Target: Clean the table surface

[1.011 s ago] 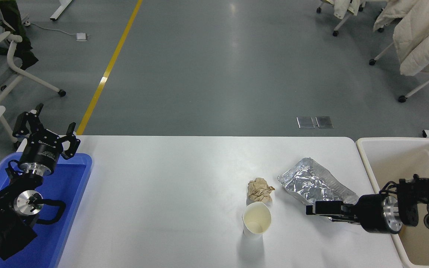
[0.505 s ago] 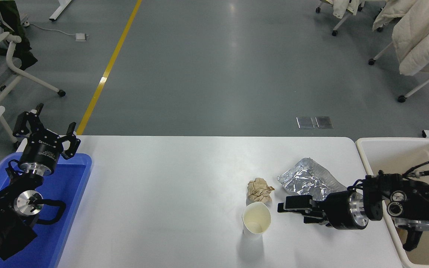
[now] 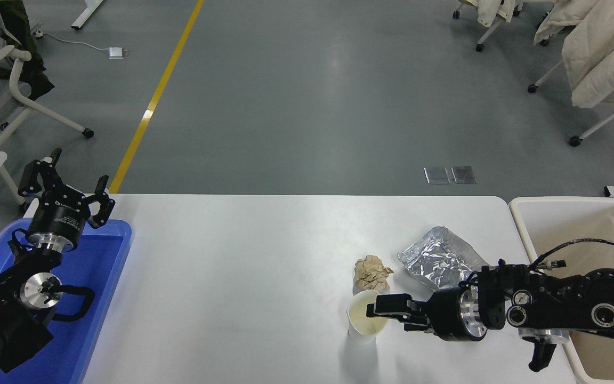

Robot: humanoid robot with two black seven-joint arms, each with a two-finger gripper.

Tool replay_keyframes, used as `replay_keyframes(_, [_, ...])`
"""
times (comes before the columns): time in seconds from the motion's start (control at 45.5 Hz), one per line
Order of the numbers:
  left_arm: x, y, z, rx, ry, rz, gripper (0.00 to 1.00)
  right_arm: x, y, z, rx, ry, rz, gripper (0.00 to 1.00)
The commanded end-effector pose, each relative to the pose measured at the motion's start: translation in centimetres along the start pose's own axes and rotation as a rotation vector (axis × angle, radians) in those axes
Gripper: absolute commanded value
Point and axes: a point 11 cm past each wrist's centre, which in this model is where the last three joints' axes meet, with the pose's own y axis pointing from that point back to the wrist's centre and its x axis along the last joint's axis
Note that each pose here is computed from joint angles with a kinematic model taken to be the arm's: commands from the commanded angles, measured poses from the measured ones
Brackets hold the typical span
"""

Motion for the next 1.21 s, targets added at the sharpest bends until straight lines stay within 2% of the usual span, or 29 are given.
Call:
replay_keyframes(0.0, [0.0,0.0,0.0,0.000,0.000,0.001,1.00,-0.4,-1.4,0.7,-0.017,0.005,0.016,1.00])
replay_keyframes(0.242, [0.0,0.0,0.0,0.000,-0.001,0.000,1.00,-0.3,-2.2,0.6,-0.021,0.026,0.031,0.98])
replay_keyframes(0.396, [0.0,0.0,0.0,0.000,0.001,0.000,1.00,0.3,-2.4,0.5,-0.024,0.039,0.046,0.75])
replay_keyframes(0.549, [0.0,0.0,0.0,0.000,0.001,0.000,1.00,0.3,-3.0,0.4,-0.028,0.056,0.045,0.73])
replay_keyframes(0.615, [0.0,0.0,0.0,0.000,0.000,0.001,1.00,0.3,-3.0,0.6,-0.036,0.066,0.044,0.67])
replay_keyframes(0.659, [0.0,0.0,0.0,0.000,0.001,0.000,1.00,0.4,-3.0,0.6,-0.035,0.079,0.044,0.60])
replay_keyframes(0.725, [0.0,0.0,0.0,0.000,0.001,0.000,1.00,0.4,-3.0,0.6,-0.034,0.100,0.042,0.44])
replay_keyframes(0.769, [0.0,0.0,0.0,0.000,0.001,0.000,1.00,0.4,-3.0,0.6,-0.036,0.110,0.040,0.27])
replay_keyframes(0.813, [0.0,0.0,0.0,0.000,0.001,0.000,1.00,0.4,-2.9,0.7,-0.040,0.113,0.037,0.06])
replay_keyframes(0.835, [0.0,0.0,0.0,0.000,0.001,0.000,1.00,0.3,-2.9,1.0,-0.046,0.117,0.033,0.00])
replay_keyframes(1.187, [0.0,0.0,0.0,0.000,0.000,0.001,1.00,0.4,-1.9,2.3,-0.094,0.127,0.020,0.00])
